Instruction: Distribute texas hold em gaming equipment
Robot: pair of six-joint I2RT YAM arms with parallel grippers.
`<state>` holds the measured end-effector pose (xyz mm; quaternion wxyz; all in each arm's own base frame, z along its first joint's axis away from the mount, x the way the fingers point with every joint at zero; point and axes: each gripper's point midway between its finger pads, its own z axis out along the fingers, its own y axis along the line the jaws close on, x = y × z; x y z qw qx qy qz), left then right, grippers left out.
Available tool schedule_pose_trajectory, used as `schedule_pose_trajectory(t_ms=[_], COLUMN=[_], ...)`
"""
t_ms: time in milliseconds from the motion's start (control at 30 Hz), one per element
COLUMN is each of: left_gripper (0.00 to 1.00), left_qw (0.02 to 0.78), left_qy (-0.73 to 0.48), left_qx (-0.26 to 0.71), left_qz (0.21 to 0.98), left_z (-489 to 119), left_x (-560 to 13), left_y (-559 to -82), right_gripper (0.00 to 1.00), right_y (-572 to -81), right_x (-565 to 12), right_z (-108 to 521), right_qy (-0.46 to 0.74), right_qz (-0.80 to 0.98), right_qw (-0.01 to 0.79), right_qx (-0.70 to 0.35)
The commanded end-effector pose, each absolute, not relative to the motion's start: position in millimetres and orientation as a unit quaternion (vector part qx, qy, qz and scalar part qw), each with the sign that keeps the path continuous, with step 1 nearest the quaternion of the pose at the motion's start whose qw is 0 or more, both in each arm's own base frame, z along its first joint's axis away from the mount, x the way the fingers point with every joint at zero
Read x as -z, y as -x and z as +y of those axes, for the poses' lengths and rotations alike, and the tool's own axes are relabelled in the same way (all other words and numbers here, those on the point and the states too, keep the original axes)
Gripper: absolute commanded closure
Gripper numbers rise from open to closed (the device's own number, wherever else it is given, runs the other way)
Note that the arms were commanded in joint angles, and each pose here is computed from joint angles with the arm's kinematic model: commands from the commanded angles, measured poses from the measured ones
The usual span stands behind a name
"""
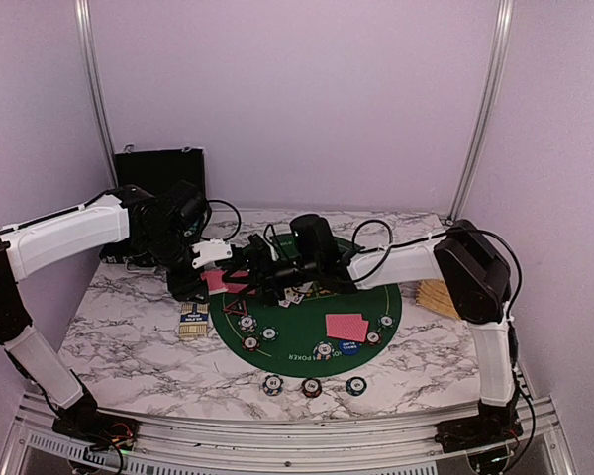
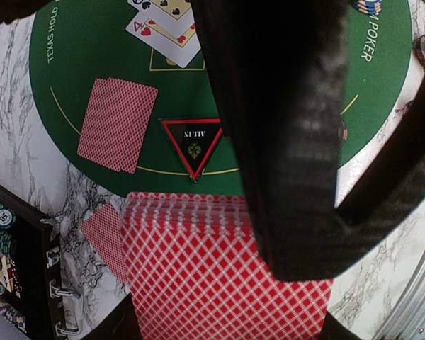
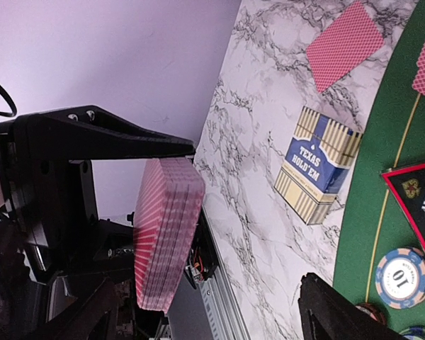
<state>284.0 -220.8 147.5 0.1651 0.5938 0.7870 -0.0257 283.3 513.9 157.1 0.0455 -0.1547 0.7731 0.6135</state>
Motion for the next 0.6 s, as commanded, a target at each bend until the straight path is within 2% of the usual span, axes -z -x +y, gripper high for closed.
schedule_pose_trajectory(t_ms=[0, 567], left_gripper=[1.0, 1.0], left_qw=[0.192, 0.183], left_qy=[-0.589, -0.591], left_qx=[0.035, 0.042], left_qz=[0.784, 0.784], left_z=[-227.0, -227.5], left_x=[-166.2, -159.6], left_y=[-287.7, -284.4], right_gripper=[0.14, 0.16], right_y=[-274.6, -276.2], right_x=[-171.5, -174.4], right_z=[530.8, 557.1], right_qy=[0.158, 0.12], right_qz=[0.738, 0.695], right_qw=[0.03, -0.004], right_qx=[-0.655, -0.709])
